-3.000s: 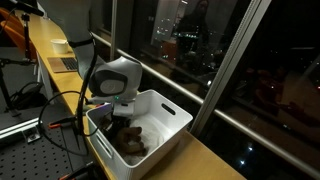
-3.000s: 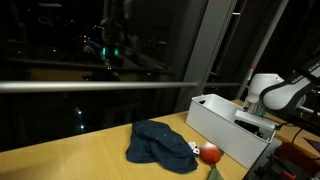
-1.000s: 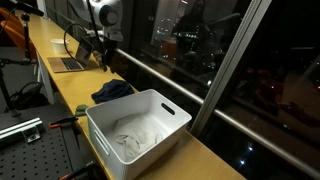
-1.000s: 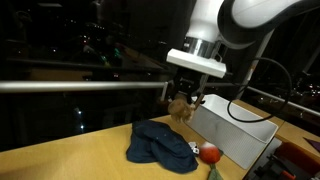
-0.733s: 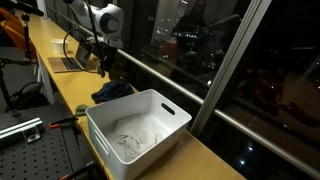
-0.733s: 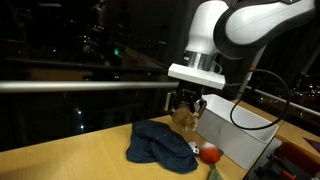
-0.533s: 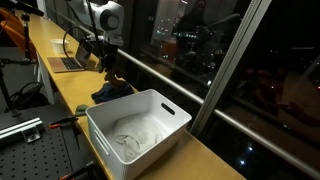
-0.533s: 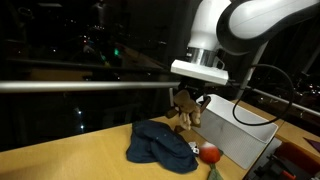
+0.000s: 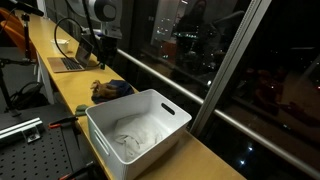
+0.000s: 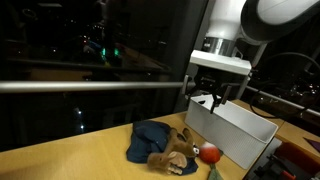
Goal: Put the objects from the white container on the left side of the table then place them back in the container.
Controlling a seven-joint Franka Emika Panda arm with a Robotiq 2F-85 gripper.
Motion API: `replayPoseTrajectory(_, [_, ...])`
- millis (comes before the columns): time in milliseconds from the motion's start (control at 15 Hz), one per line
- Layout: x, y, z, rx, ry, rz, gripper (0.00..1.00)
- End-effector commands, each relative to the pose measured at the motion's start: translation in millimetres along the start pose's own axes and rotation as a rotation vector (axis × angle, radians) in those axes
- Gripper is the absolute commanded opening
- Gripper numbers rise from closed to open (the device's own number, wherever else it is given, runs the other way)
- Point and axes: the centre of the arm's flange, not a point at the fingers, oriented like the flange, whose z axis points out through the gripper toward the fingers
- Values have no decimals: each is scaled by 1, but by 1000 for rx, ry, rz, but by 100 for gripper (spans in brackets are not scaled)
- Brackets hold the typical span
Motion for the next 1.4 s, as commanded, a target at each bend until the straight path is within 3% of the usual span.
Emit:
replayPoseTrajectory(0, [7, 31, -2, 2, 1, 25, 100])
replayPoseTrajectory(200, [28, 56, 3, -13, 64, 57, 100])
replayPoseTrajectory(467, [82, 101, 1, -19, 133, 133, 100])
replayPoseTrajectory(800, [151, 138, 8, 3, 126, 234, 100])
replayPoseTrajectory(1333, [236, 165, 76, 22, 97, 304, 100])
